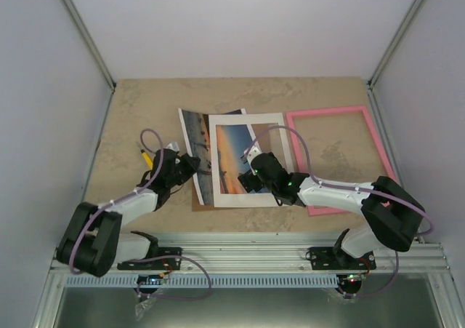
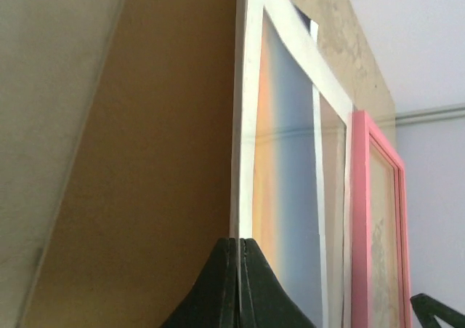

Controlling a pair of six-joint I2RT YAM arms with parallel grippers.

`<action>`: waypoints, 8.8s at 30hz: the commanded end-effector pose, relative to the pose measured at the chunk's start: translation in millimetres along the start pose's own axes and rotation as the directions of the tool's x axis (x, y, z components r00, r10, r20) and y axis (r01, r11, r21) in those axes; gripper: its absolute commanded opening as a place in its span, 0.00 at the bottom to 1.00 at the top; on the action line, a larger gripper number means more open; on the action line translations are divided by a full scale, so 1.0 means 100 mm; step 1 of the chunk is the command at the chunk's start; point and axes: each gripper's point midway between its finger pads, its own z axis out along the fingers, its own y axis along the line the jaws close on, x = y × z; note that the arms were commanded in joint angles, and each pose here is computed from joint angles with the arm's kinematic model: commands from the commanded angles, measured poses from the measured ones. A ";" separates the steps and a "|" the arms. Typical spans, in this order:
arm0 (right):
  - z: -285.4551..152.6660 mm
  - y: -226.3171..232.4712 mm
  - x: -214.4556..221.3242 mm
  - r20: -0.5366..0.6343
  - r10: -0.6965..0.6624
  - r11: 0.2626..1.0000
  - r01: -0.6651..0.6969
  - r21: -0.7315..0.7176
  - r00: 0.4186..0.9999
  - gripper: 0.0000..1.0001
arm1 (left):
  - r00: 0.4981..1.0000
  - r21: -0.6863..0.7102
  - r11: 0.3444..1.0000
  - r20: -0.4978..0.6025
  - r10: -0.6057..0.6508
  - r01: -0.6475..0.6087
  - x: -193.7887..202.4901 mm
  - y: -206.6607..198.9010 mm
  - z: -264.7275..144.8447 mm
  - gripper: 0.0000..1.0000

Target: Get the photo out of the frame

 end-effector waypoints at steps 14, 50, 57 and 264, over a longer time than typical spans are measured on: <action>-0.05 0.03 -0.14 0.043 0.024 1.000 -0.024 -0.012 0.999 0.98 | 0.943 -0.289 0.954 0.289 0.165 -0.079 -0.71 -0.27 -1.15 0.00; -0.95 0.25 -1.20 -0.116 0.723 0.398 -0.548 -0.736 0.681 0.98 | 0.827 0.264 0.960 0.557 -0.071 -0.095 -1.23 -1.56 -1.77 0.00; -0.75 0.32 -0.98 -0.262 0.778 0.262 -0.674 -0.691 0.571 0.98 | 0.834 0.355 0.933 0.532 -0.145 -0.065 -1.11 -1.40 -1.62 0.00; -2.04 -2.14 -0.50 0.580 0.438 0.776 -0.615 0.142 0.686 0.98 | 0.893 -0.015 0.988 0.427 0.143 -0.151 -0.81 -0.68 -1.54 0.99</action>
